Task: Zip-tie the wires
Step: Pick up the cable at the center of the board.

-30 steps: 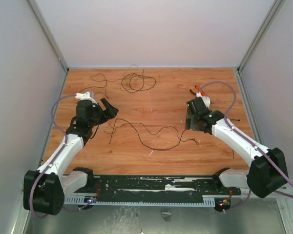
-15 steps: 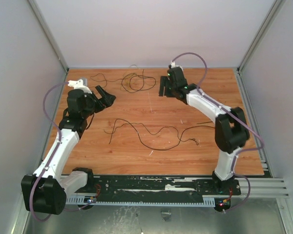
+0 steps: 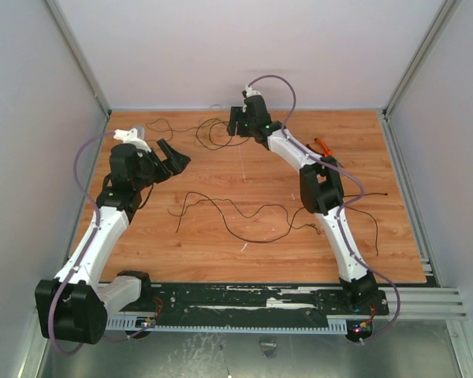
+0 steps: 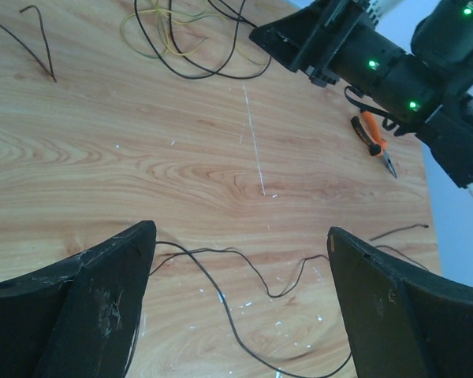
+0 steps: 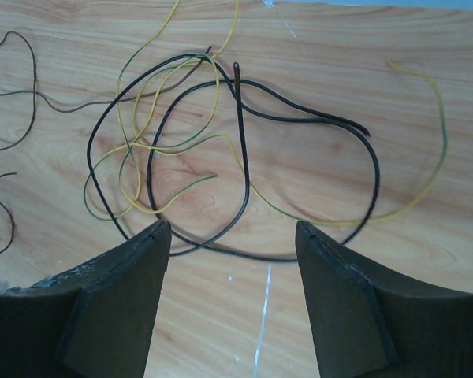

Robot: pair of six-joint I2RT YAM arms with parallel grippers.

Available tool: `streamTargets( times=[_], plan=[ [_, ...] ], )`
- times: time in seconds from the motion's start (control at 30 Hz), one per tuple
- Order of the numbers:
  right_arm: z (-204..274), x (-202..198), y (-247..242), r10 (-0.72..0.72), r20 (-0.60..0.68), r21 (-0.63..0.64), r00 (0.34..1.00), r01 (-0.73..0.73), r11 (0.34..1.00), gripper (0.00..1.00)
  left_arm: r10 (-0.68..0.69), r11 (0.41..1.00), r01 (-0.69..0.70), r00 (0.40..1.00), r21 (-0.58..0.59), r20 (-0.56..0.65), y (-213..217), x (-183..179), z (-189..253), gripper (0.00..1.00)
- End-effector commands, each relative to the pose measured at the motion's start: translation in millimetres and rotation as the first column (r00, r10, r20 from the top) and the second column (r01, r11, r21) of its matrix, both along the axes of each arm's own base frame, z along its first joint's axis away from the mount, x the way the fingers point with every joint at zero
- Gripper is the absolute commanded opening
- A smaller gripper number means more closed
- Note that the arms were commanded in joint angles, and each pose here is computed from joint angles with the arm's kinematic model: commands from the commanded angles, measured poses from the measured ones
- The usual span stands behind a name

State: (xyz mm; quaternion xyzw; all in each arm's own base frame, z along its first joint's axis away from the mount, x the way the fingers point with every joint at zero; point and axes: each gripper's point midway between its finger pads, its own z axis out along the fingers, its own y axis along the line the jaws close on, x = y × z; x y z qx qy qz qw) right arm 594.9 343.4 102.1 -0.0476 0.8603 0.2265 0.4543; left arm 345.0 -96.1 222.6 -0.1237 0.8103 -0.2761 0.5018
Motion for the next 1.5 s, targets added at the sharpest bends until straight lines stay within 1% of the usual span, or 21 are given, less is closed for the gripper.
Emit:
streamTargets(
  times=[0.0, 0.27, 0.43, 0.67, 0.8, 1.1, 1.2, 1.37, 1.43, 1.47],
  plan=[
    [14, 13, 19, 0.042, 0.069, 0.056, 0.997, -0.045, 0.997, 0.65, -0.017, 1.000, 0.017, 1.000, 0.003, -0.009, -1, 2, -4, 0.95],
    [-26, 11, 37, 0.098, 0.032, 0.114, 0.995, -0.101, 0.988, 0.62, -0.022, 1.000, 0.022, 0.999, 0.005, -0.027, -1, 3, -11, 0.95],
    [-30, 12, 40, 0.107, 0.047, 0.121, 0.993, -0.112, 0.986, 0.61, -0.020, 1.000, 0.020, 0.999, 0.012, -0.044, -1, 4, -21, 0.95],
    [-34, 15, 42, 0.118, 0.070, 0.112, 0.991, -0.125, 0.986, 0.54, -0.024, 0.999, 0.025, 0.998, 0.022, -0.062, -1, 7, -28, 0.95],
    [-44, 13, 46, 0.138, 0.058, 0.115, 0.989, -0.144, 0.983, 0.52, -0.021, 0.999, 0.023, 0.997, 0.023, -0.069, 0, 8, -31, 0.95],
    [-56, 13, 47, 0.127, 0.043, 0.120, 0.991, -0.132, 0.984, 0.46, -0.021, 0.999, 0.022, 0.997, 0.025, -0.074, 0, 8, -34, 0.95],
    [-60, 12, 48, 0.130, 0.039, 0.125, 0.991, -0.134, 0.983, 0.39, -0.022, 0.999, 0.024, 0.997, 0.027, -0.075, 0, 9, -34, 0.95],
    [-56, 12, 49, 0.136, 0.045, 0.124, 0.990, -0.140, 0.982, 0.12, -0.024, 0.999, 0.026, 0.997, 0.028, -0.072, 0, 9, -33, 0.95],
    [-39, 11, 50, 0.147, 0.066, 0.128, 0.987, -0.155, 0.980, 0.01, -0.035, 0.999, 0.037, 0.997, 0.025, -0.062, -1, 9, -29, 0.95],
    [-29, 10, 53, 0.163, 0.080, 0.128, 0.983, -0.172, 0.977, 0.00, -0.049, 0.999, 0.050, 0.997, 0.020, -0.054, -3, 8, -26, 0.95]
  ],
)
